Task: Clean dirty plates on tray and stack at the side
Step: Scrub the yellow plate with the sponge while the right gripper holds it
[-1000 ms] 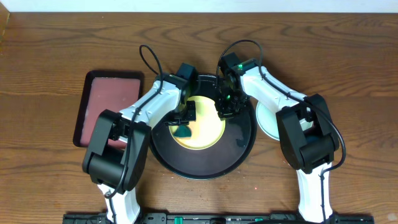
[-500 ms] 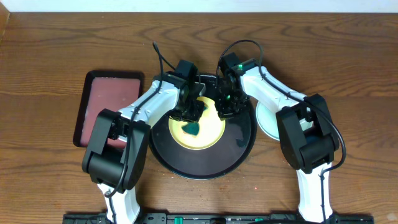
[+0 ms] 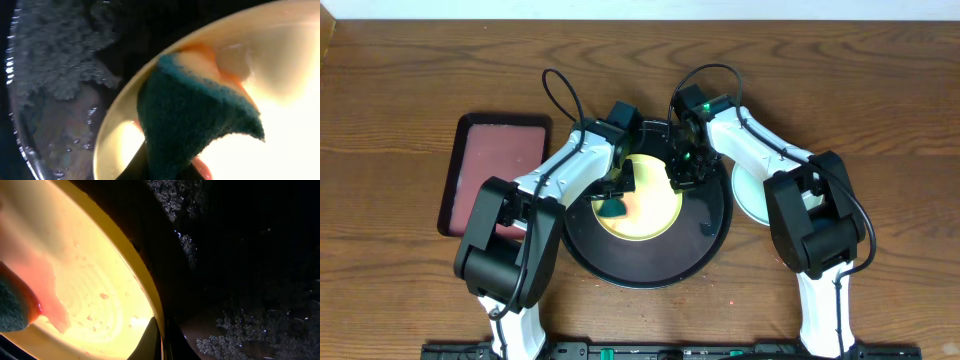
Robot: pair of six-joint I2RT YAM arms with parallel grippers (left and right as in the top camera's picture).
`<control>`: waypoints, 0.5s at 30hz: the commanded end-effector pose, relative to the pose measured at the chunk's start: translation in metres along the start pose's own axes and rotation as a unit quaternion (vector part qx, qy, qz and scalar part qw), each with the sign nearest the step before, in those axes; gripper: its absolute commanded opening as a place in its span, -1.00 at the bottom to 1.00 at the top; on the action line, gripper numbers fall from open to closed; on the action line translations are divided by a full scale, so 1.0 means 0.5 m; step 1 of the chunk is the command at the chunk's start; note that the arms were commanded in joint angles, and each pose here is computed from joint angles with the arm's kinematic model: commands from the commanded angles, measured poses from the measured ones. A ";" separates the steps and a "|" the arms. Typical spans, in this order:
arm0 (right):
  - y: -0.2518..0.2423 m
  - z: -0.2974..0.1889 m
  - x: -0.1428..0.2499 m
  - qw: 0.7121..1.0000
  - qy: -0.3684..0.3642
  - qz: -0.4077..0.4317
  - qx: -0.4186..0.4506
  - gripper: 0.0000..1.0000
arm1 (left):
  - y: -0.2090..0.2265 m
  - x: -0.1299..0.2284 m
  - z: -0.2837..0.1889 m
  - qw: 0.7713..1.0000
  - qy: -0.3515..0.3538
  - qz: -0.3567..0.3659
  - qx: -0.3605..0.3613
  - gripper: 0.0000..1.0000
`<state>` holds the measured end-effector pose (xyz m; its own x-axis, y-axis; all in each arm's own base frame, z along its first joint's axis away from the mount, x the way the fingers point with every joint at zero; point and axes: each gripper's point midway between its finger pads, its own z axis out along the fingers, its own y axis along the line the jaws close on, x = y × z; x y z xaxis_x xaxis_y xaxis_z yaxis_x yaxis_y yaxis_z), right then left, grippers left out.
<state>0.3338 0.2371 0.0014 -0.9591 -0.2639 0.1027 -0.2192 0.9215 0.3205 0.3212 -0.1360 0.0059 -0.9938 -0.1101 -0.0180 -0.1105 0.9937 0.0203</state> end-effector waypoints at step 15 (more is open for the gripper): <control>-0.026 0.032 0.019 0.999 0.019 0.006 0.032 -0.97 | -0.148 0.032 -0.020 0.940 0.016 0.246 0.235 -0.85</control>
<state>0.3339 0.2371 0.0015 -0.9592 -0.2636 0.1025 -0.2190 0.9216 0.3206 0.3117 -0.2109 0.0203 -0.9344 0.3482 -0.0751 0.3460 0.8371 -0.4237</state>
